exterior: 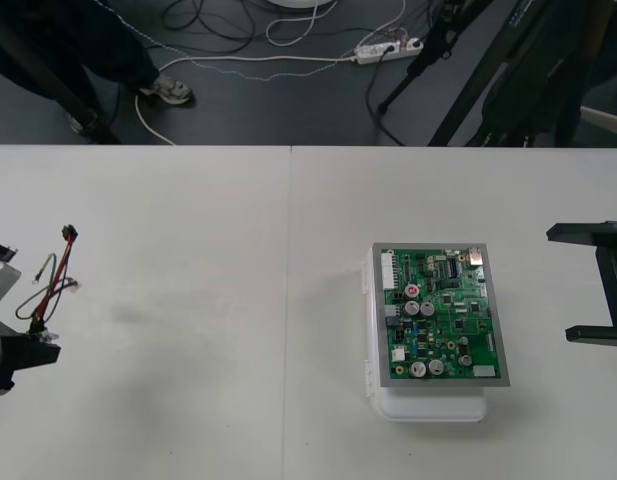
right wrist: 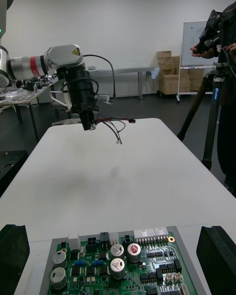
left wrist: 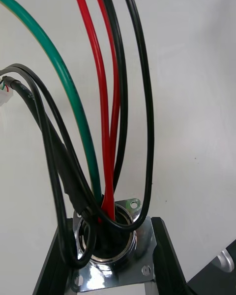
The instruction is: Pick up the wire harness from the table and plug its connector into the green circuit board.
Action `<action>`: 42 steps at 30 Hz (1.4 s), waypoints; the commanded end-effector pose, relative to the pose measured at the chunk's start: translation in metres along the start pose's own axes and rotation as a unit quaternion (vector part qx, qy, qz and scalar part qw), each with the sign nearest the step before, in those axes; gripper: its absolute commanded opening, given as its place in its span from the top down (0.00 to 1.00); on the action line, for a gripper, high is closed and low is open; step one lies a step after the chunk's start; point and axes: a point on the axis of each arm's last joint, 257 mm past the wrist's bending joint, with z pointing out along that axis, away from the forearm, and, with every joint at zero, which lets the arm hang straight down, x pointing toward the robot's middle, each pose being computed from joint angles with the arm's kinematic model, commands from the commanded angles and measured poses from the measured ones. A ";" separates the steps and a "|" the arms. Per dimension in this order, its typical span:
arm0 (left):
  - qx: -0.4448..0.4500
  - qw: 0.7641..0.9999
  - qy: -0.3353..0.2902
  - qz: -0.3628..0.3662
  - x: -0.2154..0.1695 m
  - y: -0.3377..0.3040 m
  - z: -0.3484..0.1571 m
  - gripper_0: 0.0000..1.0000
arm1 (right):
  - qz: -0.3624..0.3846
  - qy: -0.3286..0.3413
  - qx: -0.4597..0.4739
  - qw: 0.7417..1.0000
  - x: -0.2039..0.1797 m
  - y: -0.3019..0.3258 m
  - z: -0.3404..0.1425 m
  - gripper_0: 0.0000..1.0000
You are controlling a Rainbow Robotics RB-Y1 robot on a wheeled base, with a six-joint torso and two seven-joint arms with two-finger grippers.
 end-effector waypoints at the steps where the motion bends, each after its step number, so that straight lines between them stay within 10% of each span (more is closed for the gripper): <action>1: -0.008 0.994 -0.027 0.103 -0.046 0.000 -0.039 1.00 | -0.028 -0.003 -0.004 1.000 -0.005 -0.001 0.001 0.00; 19: 0.068 0.968 -0.093 0.222 -0.120 -0.054 -0.090 1.00 | -0.027 -0.002 -0.003 1.000 -0.003 0.001 0.000 0.00; 42: 0.294 0.896 -0.105 0.316 -0.128 -0.191 -0.093 1.00 | -0.027 0.003 0.000 1.000 0.002 0.005 -0.003 0.00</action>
